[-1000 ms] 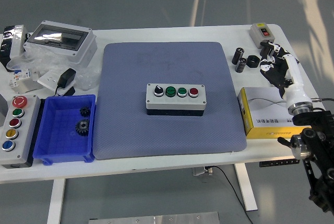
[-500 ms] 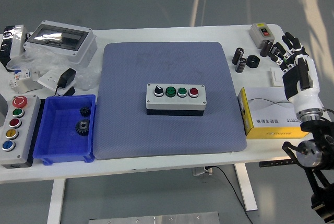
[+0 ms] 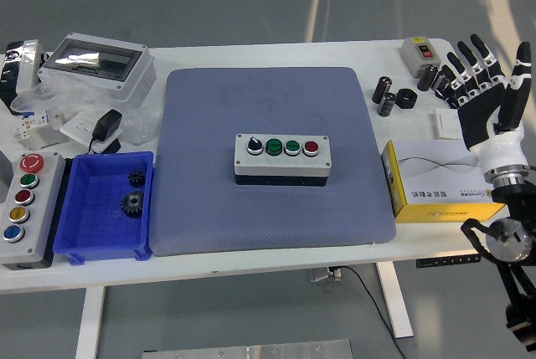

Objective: Pick up the button,place it on the desk,press the button,press the button

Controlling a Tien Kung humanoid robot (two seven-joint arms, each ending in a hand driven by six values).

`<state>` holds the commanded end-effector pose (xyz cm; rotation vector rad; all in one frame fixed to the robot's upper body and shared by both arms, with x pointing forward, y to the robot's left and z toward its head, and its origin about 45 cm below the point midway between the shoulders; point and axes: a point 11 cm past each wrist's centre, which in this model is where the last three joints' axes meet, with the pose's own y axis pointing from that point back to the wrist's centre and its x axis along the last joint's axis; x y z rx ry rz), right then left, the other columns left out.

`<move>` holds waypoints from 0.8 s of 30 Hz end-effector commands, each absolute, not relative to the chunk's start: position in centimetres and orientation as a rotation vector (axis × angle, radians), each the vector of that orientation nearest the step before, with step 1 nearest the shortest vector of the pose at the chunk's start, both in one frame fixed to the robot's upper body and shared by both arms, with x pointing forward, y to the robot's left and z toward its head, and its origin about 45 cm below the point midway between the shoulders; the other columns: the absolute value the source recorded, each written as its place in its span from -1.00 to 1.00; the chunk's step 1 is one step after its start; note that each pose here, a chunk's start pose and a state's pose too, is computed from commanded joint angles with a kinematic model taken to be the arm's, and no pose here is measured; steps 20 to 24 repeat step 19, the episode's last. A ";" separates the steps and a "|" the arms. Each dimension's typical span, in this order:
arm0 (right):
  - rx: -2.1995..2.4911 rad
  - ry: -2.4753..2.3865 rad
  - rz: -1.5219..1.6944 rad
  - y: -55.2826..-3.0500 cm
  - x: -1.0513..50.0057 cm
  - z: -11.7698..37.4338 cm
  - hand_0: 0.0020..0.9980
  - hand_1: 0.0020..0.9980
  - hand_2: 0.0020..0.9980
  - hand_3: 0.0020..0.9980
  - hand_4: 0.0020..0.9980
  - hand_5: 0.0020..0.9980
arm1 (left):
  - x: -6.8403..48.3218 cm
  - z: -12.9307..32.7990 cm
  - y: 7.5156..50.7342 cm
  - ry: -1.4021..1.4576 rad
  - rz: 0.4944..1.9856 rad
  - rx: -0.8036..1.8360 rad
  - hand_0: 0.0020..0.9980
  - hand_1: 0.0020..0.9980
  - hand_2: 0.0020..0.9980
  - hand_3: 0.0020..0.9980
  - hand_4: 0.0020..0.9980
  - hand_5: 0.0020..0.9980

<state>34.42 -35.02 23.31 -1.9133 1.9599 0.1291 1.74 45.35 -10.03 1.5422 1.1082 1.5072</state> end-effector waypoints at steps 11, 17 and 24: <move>-1.909 1.999 0.085 -35.7 34.1 23.6 0.94 0.79 0.79 0.78 0.89 1.00 | 1.1 -10.0 45.4 1.133 1.525 1.540 0.26 0.19 0.08 0.19 0.23 -0.56; -1.906 2.015 0.069 -36.0 33.9 23.6 0.93 0.79 0.80 0.78 0.90 1.00 | 0.1 -10.1 45.3 1.164 1.533 1.541 0.26 0.19 0.08 0.19 0.23 -0.56; -1.903 2.021 0.066 -36.2 33.8 23.6 0.93 0.79 0.80 0.78 0.90 1.00 | -0.1 -10.2 45.2 1.172 1.533 1.542 0.26 0.19 0.08 0.19 0.23 -0.56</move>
